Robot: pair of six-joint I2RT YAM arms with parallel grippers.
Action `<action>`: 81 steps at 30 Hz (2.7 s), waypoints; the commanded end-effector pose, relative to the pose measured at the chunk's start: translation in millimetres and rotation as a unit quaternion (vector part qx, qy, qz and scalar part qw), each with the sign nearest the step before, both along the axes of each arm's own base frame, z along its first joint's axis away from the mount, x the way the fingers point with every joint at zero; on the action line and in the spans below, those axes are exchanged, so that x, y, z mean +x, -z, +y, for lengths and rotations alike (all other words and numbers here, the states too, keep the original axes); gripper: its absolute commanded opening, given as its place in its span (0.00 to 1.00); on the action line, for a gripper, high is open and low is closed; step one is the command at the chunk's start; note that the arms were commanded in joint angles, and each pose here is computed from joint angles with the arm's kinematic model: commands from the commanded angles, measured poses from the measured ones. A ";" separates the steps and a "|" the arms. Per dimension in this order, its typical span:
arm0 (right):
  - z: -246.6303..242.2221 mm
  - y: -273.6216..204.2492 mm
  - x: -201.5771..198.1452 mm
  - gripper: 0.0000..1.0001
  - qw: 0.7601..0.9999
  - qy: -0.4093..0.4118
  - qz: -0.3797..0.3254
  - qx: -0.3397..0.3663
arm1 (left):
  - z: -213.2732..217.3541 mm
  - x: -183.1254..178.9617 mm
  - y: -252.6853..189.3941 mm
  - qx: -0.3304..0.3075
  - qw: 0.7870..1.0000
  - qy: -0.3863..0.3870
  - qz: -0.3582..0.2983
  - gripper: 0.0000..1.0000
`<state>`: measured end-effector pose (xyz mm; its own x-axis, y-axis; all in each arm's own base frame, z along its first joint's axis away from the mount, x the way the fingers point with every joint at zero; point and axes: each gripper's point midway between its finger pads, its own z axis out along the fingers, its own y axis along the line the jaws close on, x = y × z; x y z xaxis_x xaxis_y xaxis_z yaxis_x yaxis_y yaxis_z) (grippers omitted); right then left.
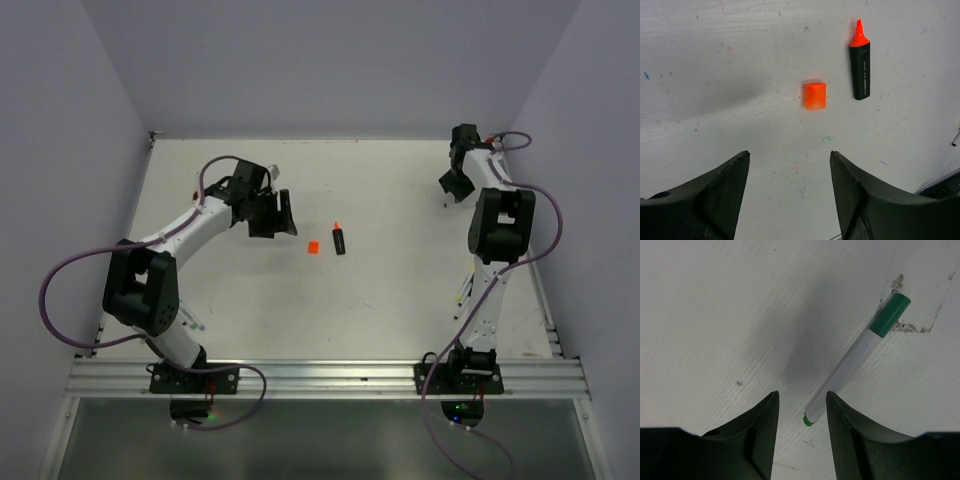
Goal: Open the pen caps
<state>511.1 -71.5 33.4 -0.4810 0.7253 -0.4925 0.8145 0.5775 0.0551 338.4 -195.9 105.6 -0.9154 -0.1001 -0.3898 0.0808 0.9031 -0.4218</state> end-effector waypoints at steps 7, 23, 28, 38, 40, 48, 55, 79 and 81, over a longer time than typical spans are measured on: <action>0.5 -9.6 0.8 0.47 1.000 -0.002 -0.019 -0.001 | -5.1 4.3 -12.6 -0.006 1.000 0.018 -0.014 0.69; -2.9 -36.5 0.1 0.47 0.999 -0.023 -0.043 -0.009 | -6.2 1.3 -12.3 -0.009 1.000 0.027 -0.014 0.69; -13.5 -48.0 -1.7 0.48 0.999 -0.022 -0.037 -0.021 | -6.2 -0.7 -12.5 -0.011 0.999 0.028 -0.014 0.69; -21.7 -25.6 -27.6 0.47 1.000 -0.021 -0.005 -0.011 | -4.3 -5.2 -12.3 -0.009 0.999 0.030 -0.011 0.70; -18.7 -20.5 -25.4 0.47 1.000 -0.024 -0.008 -0.003 | -4.6 -5.2 -13.5 -0.010 0.999 0.030 -0.011 0.70; -9.6 8.7 -36.1 0.33 0.999 -0.030 0.013 0.021 | -2.5 -7.0 -18.5 -0.007 1.000 0.026 -0.010 0.70; 0.0 9.3 -46.7 0.00 0.998 -0.055 0.030 0.027 | -8.5 -7.2 -29.9 -0.027 0.999 0.026 -0.012 0.70; 363.1 -133.2 -191.9 0.00 0.730 -0.616 -0.070 0.287 | -51.4 19.7 -86.6 -0.264 0.964 0.012 0.025 0.69; 373.2 -134.6 -200.9 0.00 0.716 -0.630 -0.072 0.291 | -51.8 19.0 -83.5 -0.266 0.963 0.009 0.032 0.68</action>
<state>326.1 281.2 149.2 -0.9306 -0.0729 -0.3588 -0.2738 0.7893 0.5496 359.5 -240.3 182.6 -0.9284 -0.2485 -0.2764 0.0683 0.6169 -0.7840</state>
